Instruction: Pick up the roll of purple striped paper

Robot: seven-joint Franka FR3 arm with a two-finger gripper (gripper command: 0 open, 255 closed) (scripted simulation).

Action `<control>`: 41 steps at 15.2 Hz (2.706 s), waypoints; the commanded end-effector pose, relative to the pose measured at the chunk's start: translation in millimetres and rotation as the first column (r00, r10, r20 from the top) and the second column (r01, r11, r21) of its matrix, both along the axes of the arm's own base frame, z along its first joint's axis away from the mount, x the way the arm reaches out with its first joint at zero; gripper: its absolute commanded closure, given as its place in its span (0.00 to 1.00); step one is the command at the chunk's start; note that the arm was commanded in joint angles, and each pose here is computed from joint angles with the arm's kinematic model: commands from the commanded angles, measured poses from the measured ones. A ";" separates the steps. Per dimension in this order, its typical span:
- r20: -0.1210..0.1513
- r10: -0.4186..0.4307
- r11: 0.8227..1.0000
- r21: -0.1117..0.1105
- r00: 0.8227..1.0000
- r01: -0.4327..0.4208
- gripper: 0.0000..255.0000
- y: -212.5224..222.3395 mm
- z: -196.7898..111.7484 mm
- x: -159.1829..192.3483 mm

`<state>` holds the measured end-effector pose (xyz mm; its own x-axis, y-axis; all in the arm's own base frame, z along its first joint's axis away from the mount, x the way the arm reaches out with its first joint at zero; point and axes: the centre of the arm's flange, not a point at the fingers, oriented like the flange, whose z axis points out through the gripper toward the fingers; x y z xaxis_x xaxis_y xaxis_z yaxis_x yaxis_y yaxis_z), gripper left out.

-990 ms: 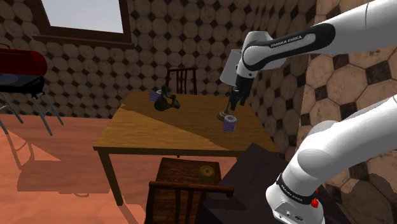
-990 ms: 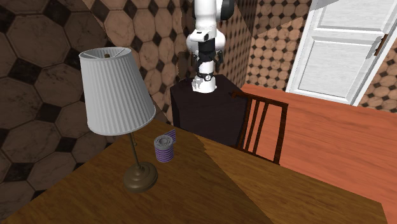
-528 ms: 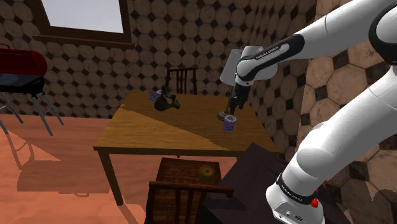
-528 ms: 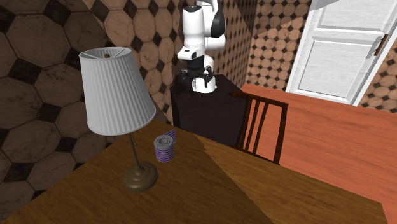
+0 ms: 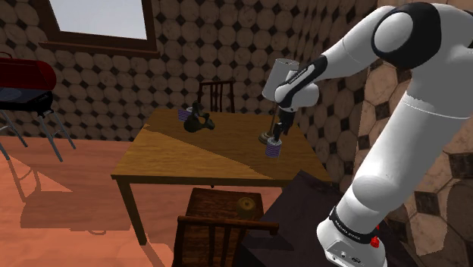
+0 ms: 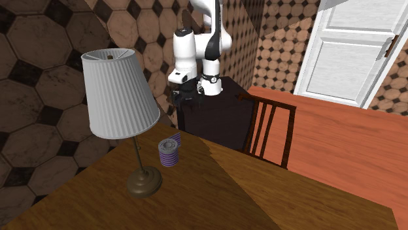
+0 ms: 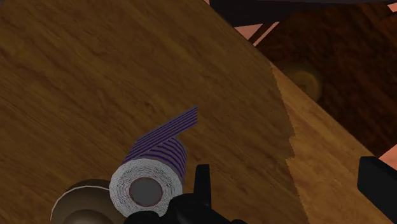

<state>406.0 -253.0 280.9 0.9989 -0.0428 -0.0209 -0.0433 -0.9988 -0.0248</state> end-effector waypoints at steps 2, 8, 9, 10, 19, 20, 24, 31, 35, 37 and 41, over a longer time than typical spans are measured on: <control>0.003 0.004 1.000 -0.011 1.000 -0.004 0.00 -26.8 -28.0 10.5; 0.007 0.009 1.000 -0.029 1.000 -0.009 0.00 -79.7 -80.5 29.9; 0.008 0.010 0.999 -0.032 1.000 -0.010 0.00 -88.6 -89.2 33.2; 0.009 0.011 0.999 -0.035 1.000 -0.011 0.00 -97.5 -97.8 36.5; 0.010 0.013 0.999 -0.043 1.000 -0.013 0.00 -118.6 -149.7 44.3; 0.010 0.013 0.999 -0.043 1.000 -0.013 0.00 -118.6 -158.0 44.3; 0.010 0.013 0.999 -0.043 1.000 -0.013 1.00 -117.9 -158.5 44.4; 0.010 0.013 0.999 -0.043 1.000 -0.013 1.00 -116.4 -159.5 45.0; 0.010 0.013 0.999 -0.043 1.000 -0.013 1.00 -118.6 -142.2 44.3; 0.010 0.013 0.999 -0.043 1.000 -0.013 1.00 -118.6 -131.6 44.3; 0.010 0.013 0.999 -0.043 1.000 -0.013 1.00 -118.6 -110.5 44.3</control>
<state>449.8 -371.6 164.9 0.9995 -0.0300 -0.0093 -0.0298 -0.9994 0.0172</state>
